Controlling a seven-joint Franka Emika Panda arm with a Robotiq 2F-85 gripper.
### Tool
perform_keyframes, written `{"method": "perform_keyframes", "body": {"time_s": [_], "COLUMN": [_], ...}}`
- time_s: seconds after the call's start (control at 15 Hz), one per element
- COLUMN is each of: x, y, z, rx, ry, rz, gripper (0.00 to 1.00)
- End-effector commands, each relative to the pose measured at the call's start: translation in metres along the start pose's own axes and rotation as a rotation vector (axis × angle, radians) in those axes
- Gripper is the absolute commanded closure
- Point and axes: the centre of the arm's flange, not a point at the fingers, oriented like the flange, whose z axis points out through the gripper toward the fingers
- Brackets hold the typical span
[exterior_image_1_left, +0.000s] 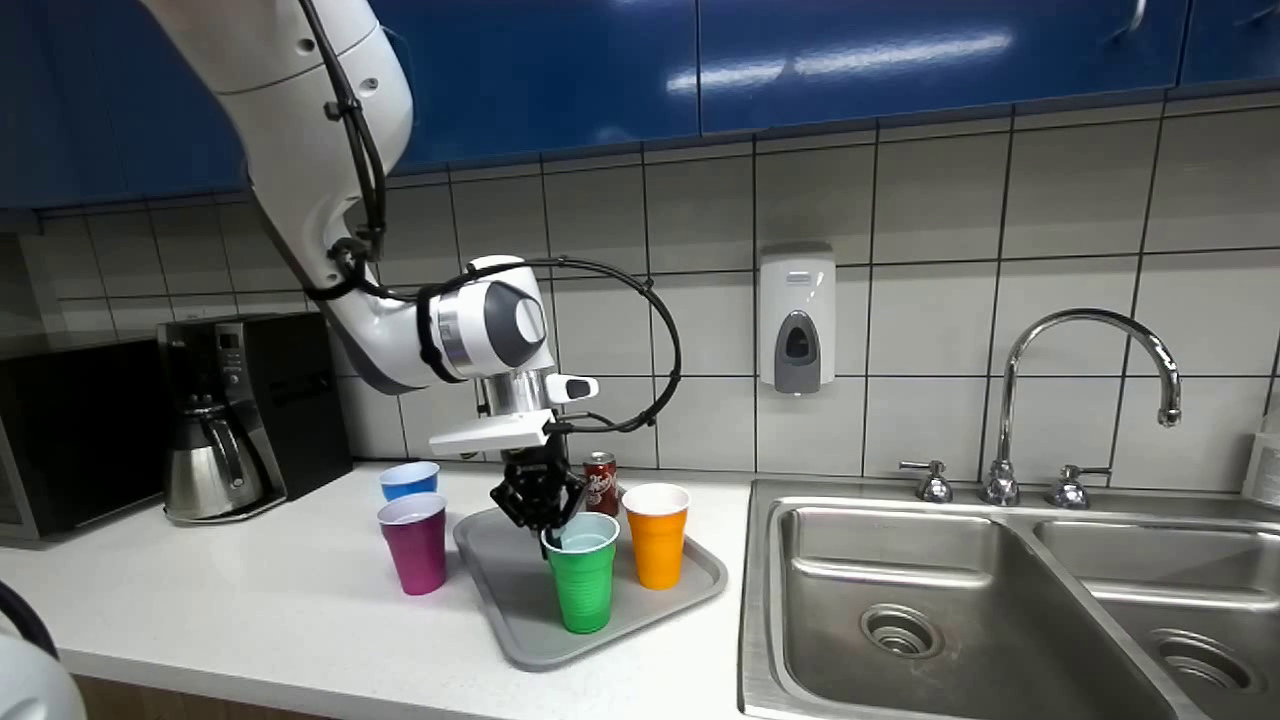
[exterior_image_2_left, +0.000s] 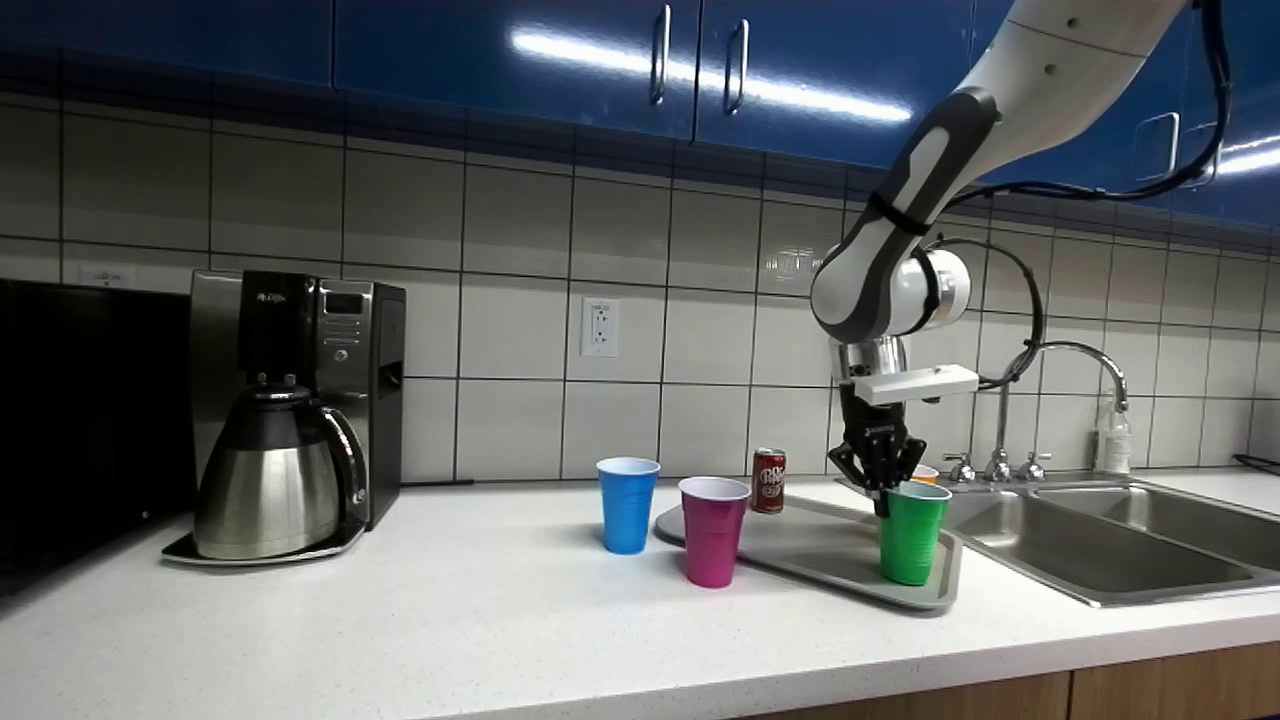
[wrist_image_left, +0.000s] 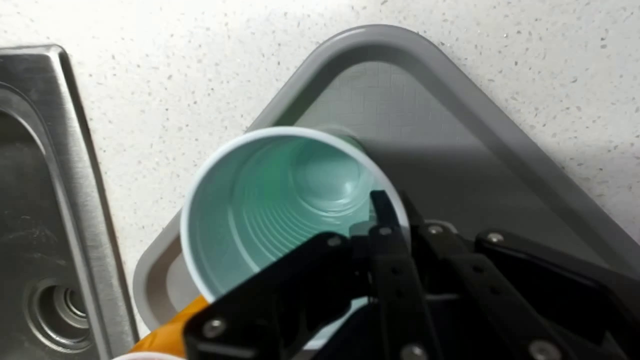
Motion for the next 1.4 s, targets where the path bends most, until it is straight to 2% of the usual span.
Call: {"method": "perform_keyframes", "body": {"time_s": [0.0, 0.73, 1.33], "x": [0.006, 0.004, -0.006], "y": [0.002, -0.012, -0.038], "z": [-0.004, -0.025, -0.045], "rx": [-0.024, -0.032, -0.029], "ry": [0.005, 0.037, 0.063], "rz": [0.0, -0.023, -0.081], "gripper": [1.0, 0.99, 0.99]}}
